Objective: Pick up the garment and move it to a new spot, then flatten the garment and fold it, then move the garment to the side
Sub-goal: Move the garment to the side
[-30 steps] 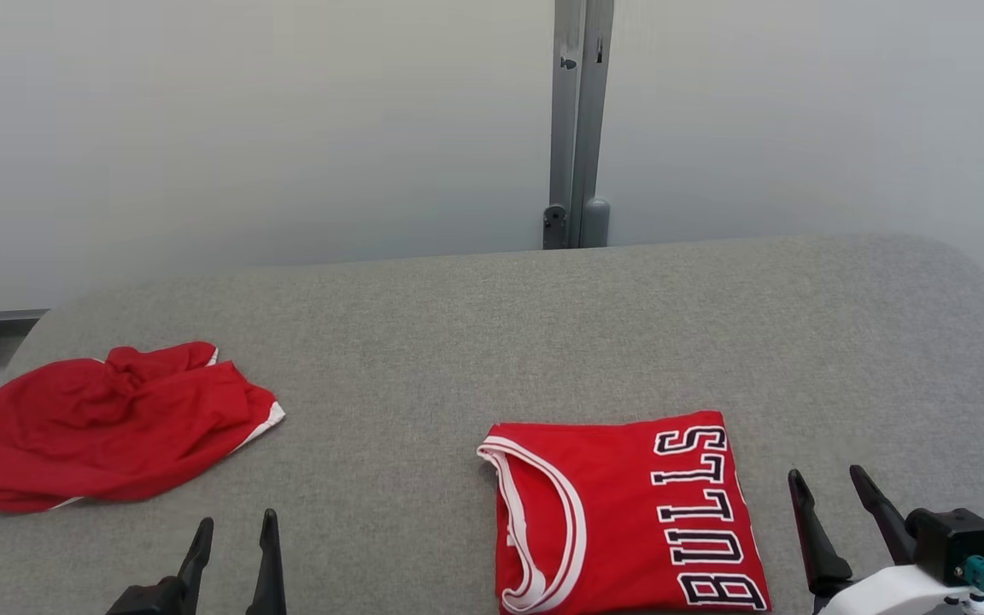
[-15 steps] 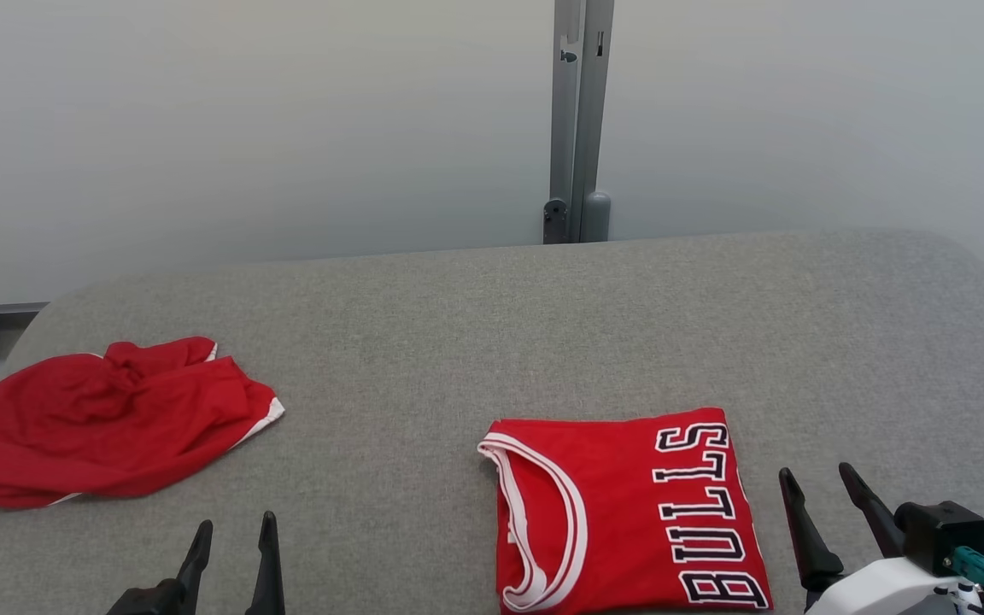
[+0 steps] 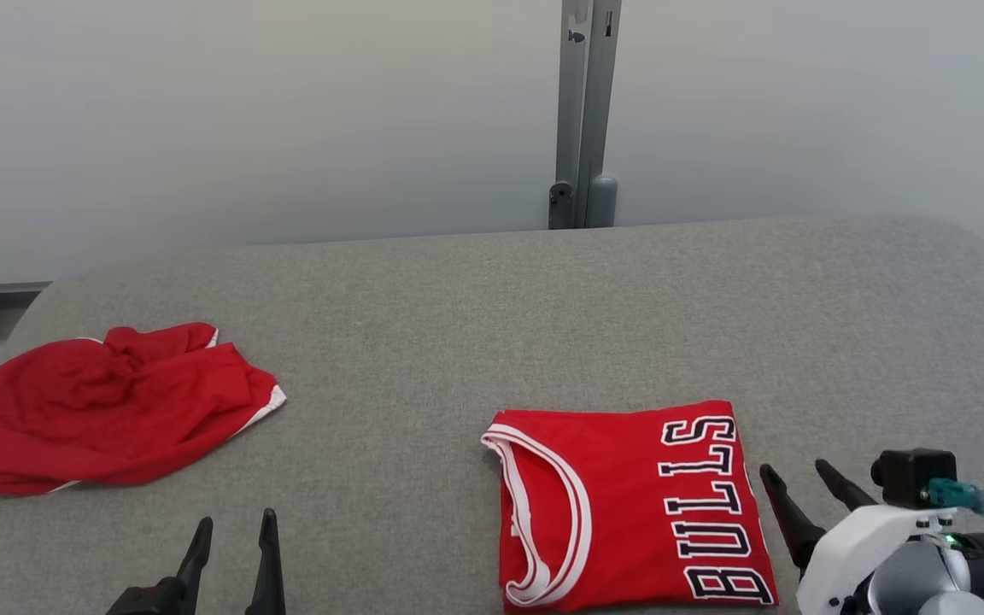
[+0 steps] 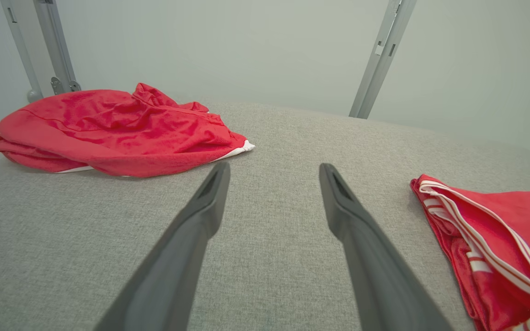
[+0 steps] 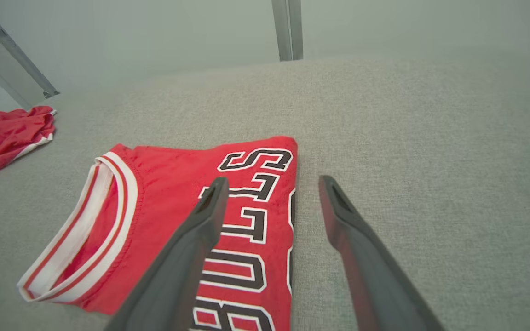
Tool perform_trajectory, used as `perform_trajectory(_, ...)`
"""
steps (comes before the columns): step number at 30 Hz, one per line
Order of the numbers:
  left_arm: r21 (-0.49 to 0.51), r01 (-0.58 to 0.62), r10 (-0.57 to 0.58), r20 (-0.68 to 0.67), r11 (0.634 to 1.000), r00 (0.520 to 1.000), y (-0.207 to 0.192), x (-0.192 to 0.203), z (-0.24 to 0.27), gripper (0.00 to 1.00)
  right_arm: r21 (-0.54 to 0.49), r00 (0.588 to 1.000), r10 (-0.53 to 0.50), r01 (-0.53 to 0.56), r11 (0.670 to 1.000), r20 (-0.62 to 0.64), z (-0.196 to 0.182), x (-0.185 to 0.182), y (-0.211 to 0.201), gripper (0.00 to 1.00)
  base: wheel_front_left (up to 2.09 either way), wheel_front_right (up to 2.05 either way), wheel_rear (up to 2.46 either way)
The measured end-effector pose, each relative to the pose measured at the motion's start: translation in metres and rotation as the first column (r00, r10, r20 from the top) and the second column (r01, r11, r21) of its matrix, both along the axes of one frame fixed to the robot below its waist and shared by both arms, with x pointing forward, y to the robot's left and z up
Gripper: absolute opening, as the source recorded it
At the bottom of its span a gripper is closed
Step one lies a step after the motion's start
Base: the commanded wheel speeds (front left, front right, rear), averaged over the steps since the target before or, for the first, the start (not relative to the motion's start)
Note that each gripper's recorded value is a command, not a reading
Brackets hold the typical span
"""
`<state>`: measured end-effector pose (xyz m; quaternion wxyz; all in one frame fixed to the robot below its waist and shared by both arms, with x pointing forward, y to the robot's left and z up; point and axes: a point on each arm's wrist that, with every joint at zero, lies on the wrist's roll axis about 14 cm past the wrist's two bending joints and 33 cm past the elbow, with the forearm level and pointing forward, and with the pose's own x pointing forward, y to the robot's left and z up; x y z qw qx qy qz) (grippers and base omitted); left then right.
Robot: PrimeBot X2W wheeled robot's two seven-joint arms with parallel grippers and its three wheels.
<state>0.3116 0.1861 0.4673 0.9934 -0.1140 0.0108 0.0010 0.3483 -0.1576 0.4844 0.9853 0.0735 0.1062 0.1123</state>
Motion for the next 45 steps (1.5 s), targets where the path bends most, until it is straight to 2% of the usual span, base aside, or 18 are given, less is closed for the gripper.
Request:
perform_trajectory(1, -0.002, 0.0, 0.0, -0.005, 1.0, 1.0, 0.0, 0.0, -0.001, 1.0, -0.005, 0.99, 0.017, -0.017, 1.0, -0.14, -0.017, 0.0, 0.0, 1.0, 0.0, 0.0, 0.0)
perform_trajectory(3, -0.001, -0.002, 0.002, -0.008, 1.0, 1.0, 0.0, 0.001, -0.002, 1.0, -0.008, 0.968, 0.027, -0.03, 1.0, -0.249, -0.026, 0.003, -0.001, 1.0, 0.0, 0.0, 0.0)
perform_trajectory(8, -0.008, -0.02, 0.02, 0.003, 1.0, 1.0, 0.005, 0.006, 0.002, 1.0, -0.022, 0.909, 0.03, -0.043, 0.999, -0.416, -0.038, 0.012, -0.003, 1.0, 0.0, 0.0, 0.0)
perform_trajectory(13, -0.012, -0.051, 0.051, -0.02, 0.999, 0.999, 0.013, 0.002, -0.005, 1.0, -0.01, 0.816, 0.032, -0.046, 0.999, -0.577, -0.063, 0.011, 0.004, 1.0, 0.0, 0.0, 0.0)
perform_trajectory(22, -0.007, -0.1, 0.1, -0.039, 0.995, 0.994, 0.028, 0.003, -0.008, 1.0, -0.042, 0.734, 0.017, -0.062, 0.997, -0.679, -0.09, 0.022, 0.01, 1.0, 0.0, 0.0, 0.0)
perform_trajectory(29, -0.019, -0.12, 0.119, -0.055, 0.993, 0.991, 0.032, 0.008, -0.012, 1.0, -0.046, 0.655, 0.05, -0.129, 0.991, -0.754, -0.109, 0.026, 0.025, 1.0, 0.0, 0.0, 0.0)
perform_trajectory(30, -0.02, -0.12, 0.119, -0.055, 0.993, 0.991, 0.032, 0.01, -0.012, 1.0, -0.058, 0.645, 0.051, -0.147, 0.987, -0.762, -0.111, 0.027, 0.025, 0.29, 0.0, 0.0, 0.0)
perform_trajectory(31, -0.019, -0.12, 0.119, -0.055, 0.993, 0.991, 0.032, 0.012, -0.011, 1.0, -0.07, 0.644, 0.051, -0.161, 0.985, -0.764, -0.112, 0.028, 0.024, 0.0, 0.0, 0.0, 0.0)
perform_trajectory(33, -0.02, -0.118, 0.117, -0.053, 0.993, 0.992, 0.031, 0.016, -0.01, 1.0, -0.099, 0.636, 0.052, -0.2, 0.975, -0.77, -0.114, 0.031, 0.023, 0.0, 0.0, 0.0, 0.0)
perform_trajectory(37, -0.019, -0.114, 0.113, -0.053, 0.993, 0.992, 0.029, 0.021, -0.01, 1.0, -0.168, 0.657, 0.053, -0.268, 0.949, -0.752, -0.108, 0.044, 0.02, 0.0, 0.0, 0.0, 0.0)
perform_trajectory(45, -0.029, -0.035, 0.035, -0.004, 0.999, 0.999, 0.005, 0.051, 0.003, 1.0, -0.33, 0.758, 0.021, -0.308, 0.892, -0.652, -0.071, 0.083, -0.006, 0.0, 0.0, 0.0, 0.0)
